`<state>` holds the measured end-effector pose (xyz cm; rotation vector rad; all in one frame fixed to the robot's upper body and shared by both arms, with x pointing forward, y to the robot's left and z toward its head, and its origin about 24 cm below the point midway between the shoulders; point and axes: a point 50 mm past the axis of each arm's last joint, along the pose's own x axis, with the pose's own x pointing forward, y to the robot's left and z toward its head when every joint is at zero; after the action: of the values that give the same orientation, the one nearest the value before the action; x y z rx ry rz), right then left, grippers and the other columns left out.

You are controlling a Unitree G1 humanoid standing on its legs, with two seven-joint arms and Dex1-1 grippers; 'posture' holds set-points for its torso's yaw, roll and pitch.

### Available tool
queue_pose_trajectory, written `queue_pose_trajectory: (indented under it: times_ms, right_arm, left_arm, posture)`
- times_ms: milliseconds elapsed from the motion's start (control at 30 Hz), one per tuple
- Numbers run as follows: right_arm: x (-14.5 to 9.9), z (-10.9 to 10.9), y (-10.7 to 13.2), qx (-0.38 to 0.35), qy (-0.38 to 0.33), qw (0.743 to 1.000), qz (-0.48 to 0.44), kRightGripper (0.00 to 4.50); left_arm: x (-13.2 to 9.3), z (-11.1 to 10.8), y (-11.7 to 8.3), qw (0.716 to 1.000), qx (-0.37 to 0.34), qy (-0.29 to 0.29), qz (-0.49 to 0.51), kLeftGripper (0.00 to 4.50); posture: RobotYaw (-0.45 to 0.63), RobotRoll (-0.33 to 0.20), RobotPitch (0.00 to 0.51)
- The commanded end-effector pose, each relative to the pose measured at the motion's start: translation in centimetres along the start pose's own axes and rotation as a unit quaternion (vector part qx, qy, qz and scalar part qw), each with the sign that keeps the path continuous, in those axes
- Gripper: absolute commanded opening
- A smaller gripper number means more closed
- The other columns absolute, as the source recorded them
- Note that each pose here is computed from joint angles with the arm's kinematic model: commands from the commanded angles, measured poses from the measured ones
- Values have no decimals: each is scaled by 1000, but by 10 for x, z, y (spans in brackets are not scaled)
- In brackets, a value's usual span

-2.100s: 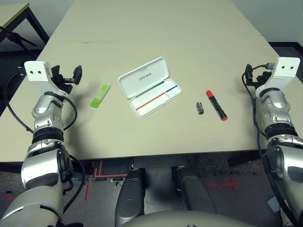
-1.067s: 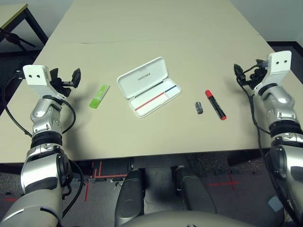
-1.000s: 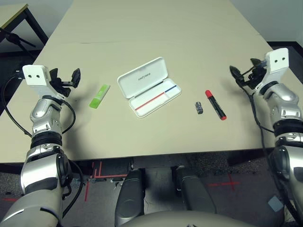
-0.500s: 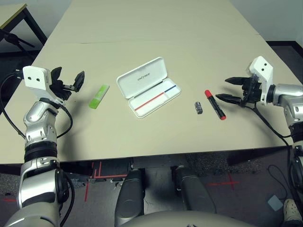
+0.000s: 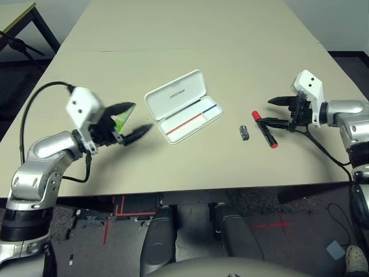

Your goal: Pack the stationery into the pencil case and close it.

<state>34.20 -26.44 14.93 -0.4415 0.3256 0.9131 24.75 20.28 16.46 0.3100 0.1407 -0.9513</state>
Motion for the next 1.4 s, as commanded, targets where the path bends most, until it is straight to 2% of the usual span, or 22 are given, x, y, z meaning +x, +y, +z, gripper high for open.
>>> queue_pose_trajectory:
  times_ms: [33, 333, 533, 867, 1167, 1267, 1400]
  right_arm:
    - [1, -2, 1, -6, 8, 1000, 5, 4500]
    - [-4, -7, 4, -7, 13, 1000, 0, 4500]
    - [-8, -9, 7, -7, 15, 1000, -7, 4500]
    - [-12, -10, 10, -5, 17, 1000, -20, 4500]
    - [-13, -11, 10, -8, 14, 999, -33, 4500]
    - [-13, -11, 10, -9, 13, 999, -36, 4500]
    - [-12, -12, 10, -9, 11, 999, -39, 4500]
  left_arm:
    - [16, -5, -8, 998, 18, 47, -35, 4492]
    - [43, -23, -10, 991, 45, 104, -74, 4492]
    - [57, -31, -13, 988, 48, 116, -93, 4492]
    - [70, -35, -12, 985, 54, 123, -110, 4492]
    - [72, -40, -11, 982, 51, 142, -116, 4492]
    - [72, -41, -9, 981, 48, 146, -116, 3570]
    - [72, -42, -9, 980, 49, 152, -119, 1943]
  posture:
    - [61, 0, 171]
    - [14, 0, 175]
    - [-19, 0, 181]
    - [-48, 0, 186]
    - [-58, 0, 184]
    - [-59, 0, 185]
    - [-61, 0, 187]
